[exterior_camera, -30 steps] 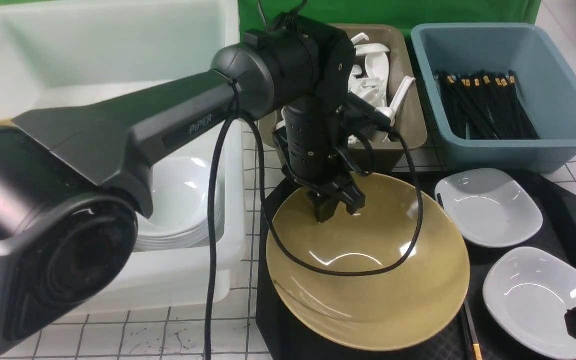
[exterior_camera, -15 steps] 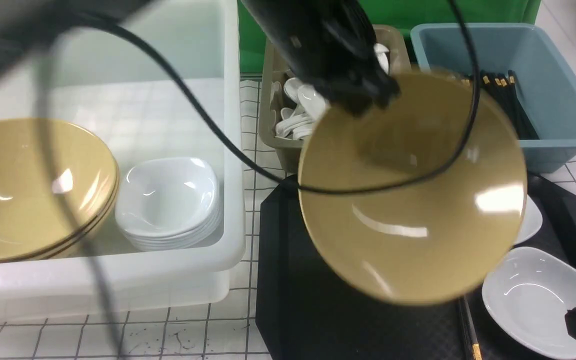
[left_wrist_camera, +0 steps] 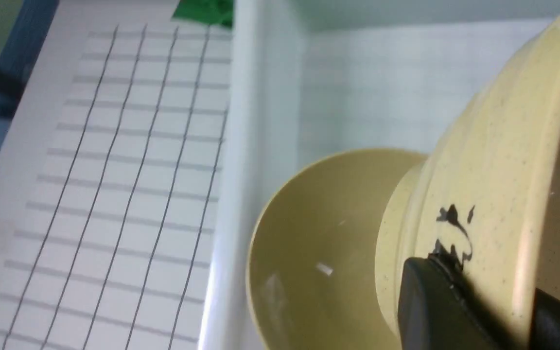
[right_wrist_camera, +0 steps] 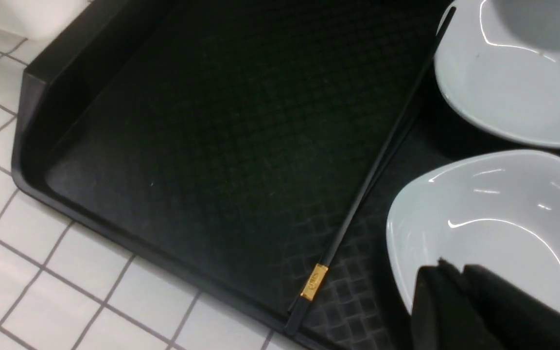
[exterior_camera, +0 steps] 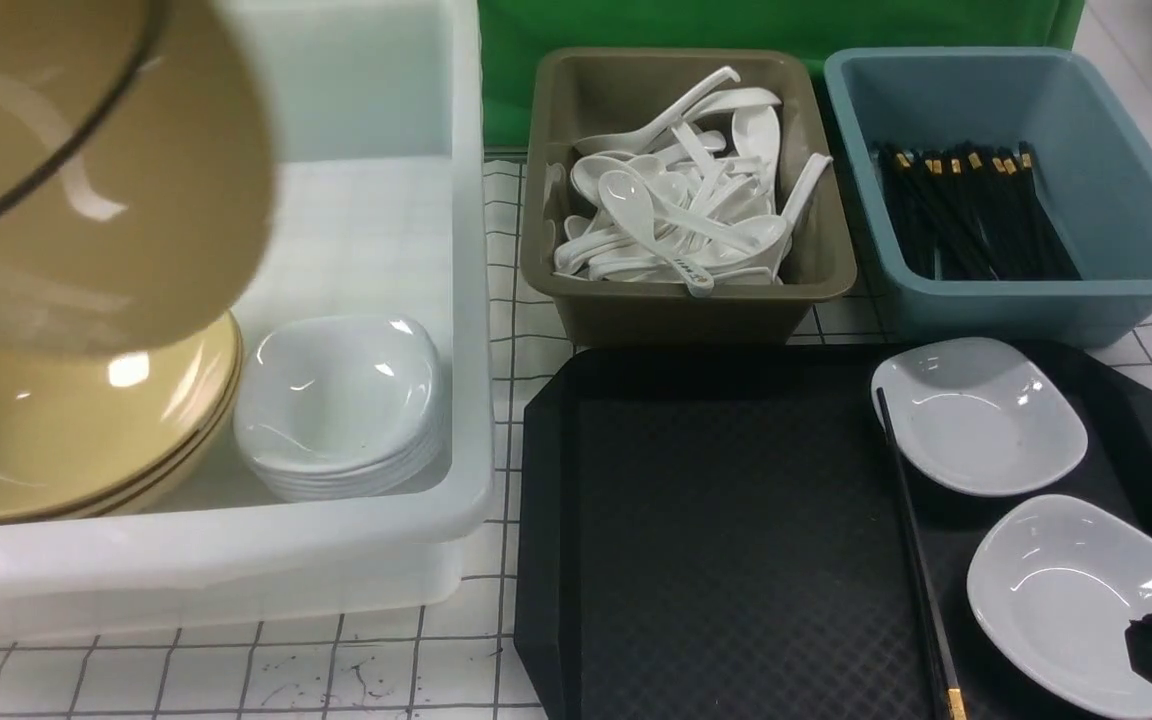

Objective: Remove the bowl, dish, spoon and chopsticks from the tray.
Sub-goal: Use the left arm to put the noodle bowl into the large storage box on the left

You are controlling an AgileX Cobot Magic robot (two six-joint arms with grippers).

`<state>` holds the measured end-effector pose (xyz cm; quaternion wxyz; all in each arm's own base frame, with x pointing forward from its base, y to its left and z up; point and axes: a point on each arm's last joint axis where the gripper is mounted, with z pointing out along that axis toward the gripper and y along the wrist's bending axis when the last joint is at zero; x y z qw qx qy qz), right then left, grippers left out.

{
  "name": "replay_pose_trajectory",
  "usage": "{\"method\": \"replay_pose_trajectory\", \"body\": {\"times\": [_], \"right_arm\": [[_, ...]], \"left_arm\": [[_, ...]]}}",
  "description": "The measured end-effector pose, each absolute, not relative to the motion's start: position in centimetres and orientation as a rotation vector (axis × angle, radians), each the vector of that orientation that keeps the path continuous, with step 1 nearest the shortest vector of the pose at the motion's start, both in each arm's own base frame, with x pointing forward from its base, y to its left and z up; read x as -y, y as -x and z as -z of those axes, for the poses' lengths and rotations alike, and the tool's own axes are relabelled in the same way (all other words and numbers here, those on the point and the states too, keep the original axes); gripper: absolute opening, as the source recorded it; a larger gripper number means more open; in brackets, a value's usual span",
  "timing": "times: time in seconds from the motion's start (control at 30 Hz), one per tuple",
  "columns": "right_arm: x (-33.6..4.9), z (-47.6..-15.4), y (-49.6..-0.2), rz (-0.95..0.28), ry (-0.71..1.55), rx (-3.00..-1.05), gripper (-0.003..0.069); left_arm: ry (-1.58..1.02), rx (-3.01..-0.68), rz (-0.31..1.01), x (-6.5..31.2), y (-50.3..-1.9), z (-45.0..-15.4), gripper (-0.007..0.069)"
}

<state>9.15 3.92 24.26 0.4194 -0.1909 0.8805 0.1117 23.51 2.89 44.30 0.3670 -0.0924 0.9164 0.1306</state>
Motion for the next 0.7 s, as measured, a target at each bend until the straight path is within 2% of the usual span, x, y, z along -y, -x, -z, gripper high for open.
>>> {"method": "replay_pose_trajectory", "body": {"times": [0.1,0.13,0.2,0.27,0.4,0.47,0.53,0.57,0.67,0.7], "right_arm": [[-3.9,-24.3,-9.2,-0.281,0.478,-2.207,0.0090],[-3.9,-24.3,-9.2,-0.281,0.478,-2.207,0.0092],[-3.9,-24.3,-9.2,-0.281,0.478,-2.207,0.0093],[-3.9,-24.3,-9.2,-0.281,0.478,-2.207,0.0095],[-3.9,-24.3,-9.2,-0.281,0.478,-2.207,0.0098],[-3.9,-24.3,-9.2,-0.281,0.478,-2.207,0.0099],[-3.9,-24.3,-9.2,-0.281,0.478,-2.207,0.0100],[-3.9,-24.3,-9.2,-0.281,0.478,-2.207,0.0100],[-3.9,-24.3,-9.2,-0.281,0.478,-2.207,0.0099],[-3.9,-24.3,-9.2,-0.281,0.478,-2.207,0.0099]], "left_arm": [[0.360,-2.342,-0.332,-4.8,-23.2,-41.9,0.0005],[0.434,-2.349,-0.326,-6.1,-23.3,-39.1,0.0005],[0.466,-2.348,-0.320,-6.7,-23.4,-37.6,0.0005],[0.511,-2.361,-0.314,-7.7,-23.7,-34.3,0.0007],[0.485,-2.357,-0.309,-8.1,-24.2,-31.7,0.0039],[0.464,-2.354,-0.312,-8.2,-24.4,-31.0,0.0080],[0.446,-2.368,-0.312,-8.2,-24.8,-30.0,0.0187],[0.446,-2.369,-0.312,-8.3,-24.8,-30.0,0.0197],[0.434,-2.392,-0.315,-8.4,-25.3,-29.1,0.0379],[0.434,-2.392,-0.315,-8.4,-25.3,-29.1,0.0388]]}}
